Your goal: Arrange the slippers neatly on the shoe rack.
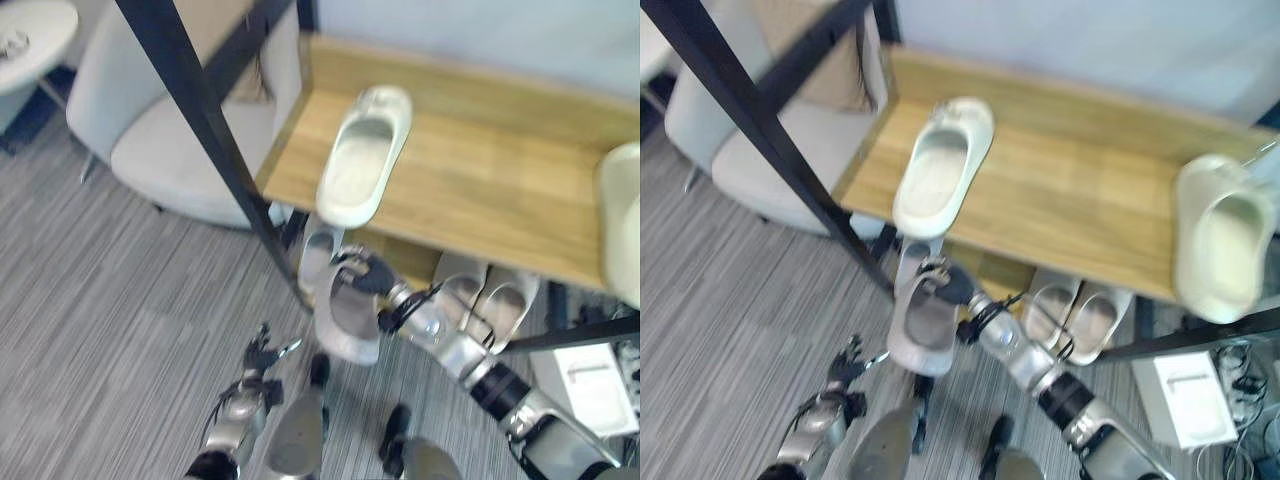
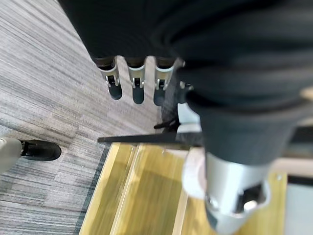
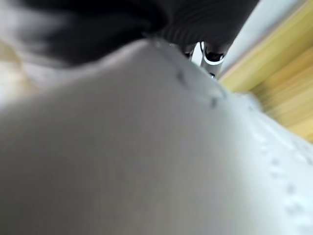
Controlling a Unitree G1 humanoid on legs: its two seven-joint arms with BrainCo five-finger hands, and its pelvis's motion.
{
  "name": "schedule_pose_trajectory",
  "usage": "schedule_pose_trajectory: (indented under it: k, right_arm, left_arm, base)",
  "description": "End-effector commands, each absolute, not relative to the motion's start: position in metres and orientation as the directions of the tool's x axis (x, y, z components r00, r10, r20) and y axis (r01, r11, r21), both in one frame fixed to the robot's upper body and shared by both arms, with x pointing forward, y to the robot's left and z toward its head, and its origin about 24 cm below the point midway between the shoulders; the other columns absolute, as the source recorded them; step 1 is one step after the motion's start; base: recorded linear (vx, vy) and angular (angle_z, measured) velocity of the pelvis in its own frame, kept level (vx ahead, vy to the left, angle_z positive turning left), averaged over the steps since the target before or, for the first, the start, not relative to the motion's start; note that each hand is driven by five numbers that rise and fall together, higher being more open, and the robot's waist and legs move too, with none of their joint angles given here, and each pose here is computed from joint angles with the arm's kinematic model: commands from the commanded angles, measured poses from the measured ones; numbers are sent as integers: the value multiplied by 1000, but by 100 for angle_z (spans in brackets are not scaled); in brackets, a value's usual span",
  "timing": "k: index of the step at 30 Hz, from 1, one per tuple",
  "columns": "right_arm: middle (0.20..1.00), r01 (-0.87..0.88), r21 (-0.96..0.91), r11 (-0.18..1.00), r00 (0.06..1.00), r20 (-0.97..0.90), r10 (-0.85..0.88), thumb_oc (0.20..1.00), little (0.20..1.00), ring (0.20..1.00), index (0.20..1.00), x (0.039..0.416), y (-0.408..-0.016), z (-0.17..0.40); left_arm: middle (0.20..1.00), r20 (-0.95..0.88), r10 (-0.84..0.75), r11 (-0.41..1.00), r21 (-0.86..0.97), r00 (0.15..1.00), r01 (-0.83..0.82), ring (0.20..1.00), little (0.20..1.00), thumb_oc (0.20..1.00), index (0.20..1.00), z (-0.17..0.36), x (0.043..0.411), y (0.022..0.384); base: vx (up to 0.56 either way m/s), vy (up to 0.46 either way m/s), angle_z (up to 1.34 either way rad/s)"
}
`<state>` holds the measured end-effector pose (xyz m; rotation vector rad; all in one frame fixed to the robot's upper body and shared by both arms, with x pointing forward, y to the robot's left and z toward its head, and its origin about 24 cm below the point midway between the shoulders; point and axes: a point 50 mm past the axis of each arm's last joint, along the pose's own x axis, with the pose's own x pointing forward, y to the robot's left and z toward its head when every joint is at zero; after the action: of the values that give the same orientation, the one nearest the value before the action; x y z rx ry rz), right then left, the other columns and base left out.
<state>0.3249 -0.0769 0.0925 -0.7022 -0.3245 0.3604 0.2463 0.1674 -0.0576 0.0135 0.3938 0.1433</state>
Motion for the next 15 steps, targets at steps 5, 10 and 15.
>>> schedule_pose_trajectory:
  k: [5, 10, 15]
  right_arm:
    - [200, 340, -749, 568, 813, 538, 222, 200, 200, 200, 200, 370, -103, 179]
    - [200, 560, -740, 372, 791, 612, 26, 200, 200, 200, 200, 399, -160, 224]
    - [200, 610, -752, 250, 790, 601, -118, 200, 200, 200, 200, 410, -202, 243]
  left_arm:
    - [1000, -132, 71, 997, -10, 989, -73, 1000, 1000, 1000, 1000, -6, 282, 158]
    - [1000, -19, -19, 1000, -8, 1000, 19, 1000, 1000, 1000, 1000, 22, 293, 144]
    - [1000, 37, -107, 994, 1, 994, 107, 1000, 1000, 1000, 1000, 38, 294, 131]
  base:
    - [-96, 12, 39]
    - [-53, 2, 17]
    - [51, -46, 28]
